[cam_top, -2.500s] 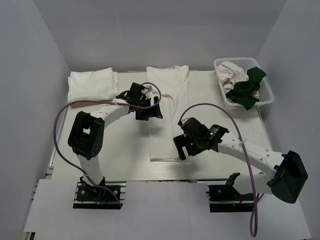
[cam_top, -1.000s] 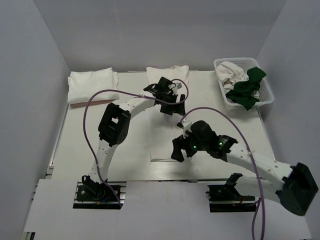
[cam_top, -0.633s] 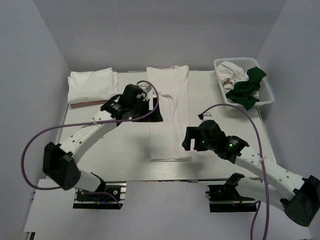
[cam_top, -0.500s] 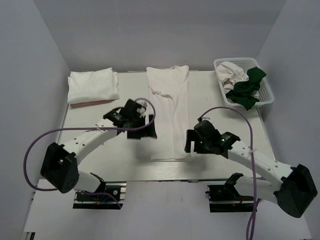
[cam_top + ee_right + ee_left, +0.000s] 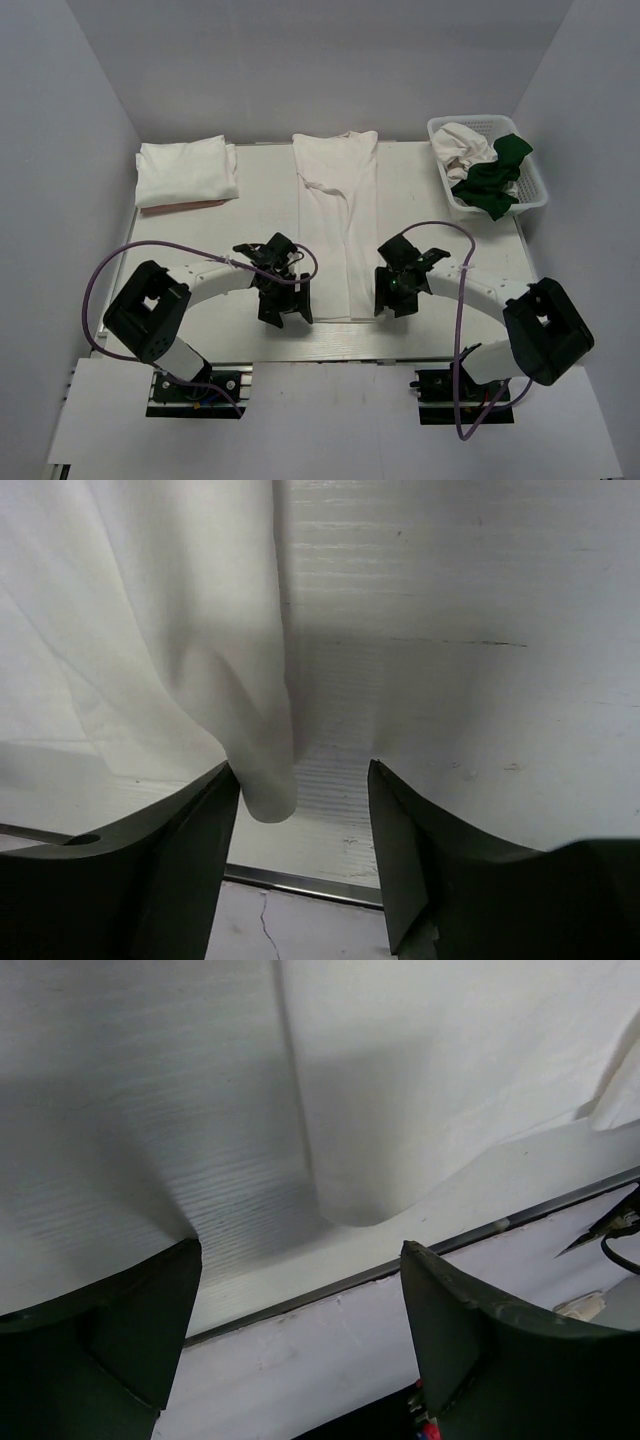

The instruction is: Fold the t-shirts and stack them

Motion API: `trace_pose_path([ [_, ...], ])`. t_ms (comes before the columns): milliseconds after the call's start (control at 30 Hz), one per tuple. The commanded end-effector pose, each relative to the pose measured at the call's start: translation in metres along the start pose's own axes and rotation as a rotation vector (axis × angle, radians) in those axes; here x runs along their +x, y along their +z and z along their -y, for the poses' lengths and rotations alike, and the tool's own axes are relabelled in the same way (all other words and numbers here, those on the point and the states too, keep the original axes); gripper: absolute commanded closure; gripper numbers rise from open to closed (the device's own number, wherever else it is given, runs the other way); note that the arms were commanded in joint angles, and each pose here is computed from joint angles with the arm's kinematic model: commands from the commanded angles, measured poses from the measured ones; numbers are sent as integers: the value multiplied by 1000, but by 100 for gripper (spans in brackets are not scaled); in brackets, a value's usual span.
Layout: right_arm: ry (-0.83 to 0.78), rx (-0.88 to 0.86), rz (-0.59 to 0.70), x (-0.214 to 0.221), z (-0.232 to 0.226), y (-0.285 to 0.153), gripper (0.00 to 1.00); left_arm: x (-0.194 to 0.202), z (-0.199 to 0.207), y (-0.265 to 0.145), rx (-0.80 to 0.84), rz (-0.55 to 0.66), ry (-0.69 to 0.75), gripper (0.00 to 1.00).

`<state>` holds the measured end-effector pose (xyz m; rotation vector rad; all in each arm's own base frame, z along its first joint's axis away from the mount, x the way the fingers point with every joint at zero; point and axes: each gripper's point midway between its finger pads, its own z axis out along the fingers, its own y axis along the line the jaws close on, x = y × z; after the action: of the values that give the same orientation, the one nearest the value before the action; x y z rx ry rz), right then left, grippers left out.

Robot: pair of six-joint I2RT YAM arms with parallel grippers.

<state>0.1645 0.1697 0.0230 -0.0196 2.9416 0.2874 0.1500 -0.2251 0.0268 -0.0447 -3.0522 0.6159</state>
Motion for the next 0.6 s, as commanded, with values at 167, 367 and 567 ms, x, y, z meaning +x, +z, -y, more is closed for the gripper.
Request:
trace_pose_path([
  [167,-41,-141,-42,-4,-24,2,57,-12,16,0,49,49,35,18],
  [367,-81,-229,-94,4,-38,4,83,-13,9,18,22,16,20,50],
  [567,-90,-253,-137,16,-40,4,100,-7,6,29,23,-24,10,77],
])
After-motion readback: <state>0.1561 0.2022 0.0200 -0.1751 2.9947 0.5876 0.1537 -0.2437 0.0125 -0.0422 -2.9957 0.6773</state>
